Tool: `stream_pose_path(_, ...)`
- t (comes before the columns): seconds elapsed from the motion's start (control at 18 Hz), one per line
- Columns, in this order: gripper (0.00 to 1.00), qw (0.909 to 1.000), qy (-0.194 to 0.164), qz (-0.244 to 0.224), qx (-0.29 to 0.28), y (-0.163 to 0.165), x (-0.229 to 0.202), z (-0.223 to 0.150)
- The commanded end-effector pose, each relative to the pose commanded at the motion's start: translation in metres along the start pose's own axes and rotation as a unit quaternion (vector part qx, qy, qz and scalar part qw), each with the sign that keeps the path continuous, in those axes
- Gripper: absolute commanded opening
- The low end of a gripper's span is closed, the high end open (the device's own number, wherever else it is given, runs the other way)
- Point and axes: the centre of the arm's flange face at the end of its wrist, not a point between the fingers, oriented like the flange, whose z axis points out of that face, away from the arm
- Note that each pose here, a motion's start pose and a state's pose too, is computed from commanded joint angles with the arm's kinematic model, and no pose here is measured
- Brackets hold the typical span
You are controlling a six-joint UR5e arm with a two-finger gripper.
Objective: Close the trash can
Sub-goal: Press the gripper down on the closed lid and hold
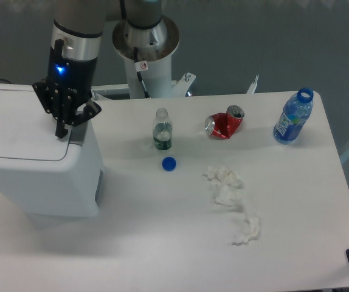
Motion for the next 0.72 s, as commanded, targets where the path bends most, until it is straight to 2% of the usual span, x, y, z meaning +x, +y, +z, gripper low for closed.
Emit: stream_pose_path(0.72,0.00,1.0000,0.000,0.000,-0.003,0.0001,-0.0023,0.0042)
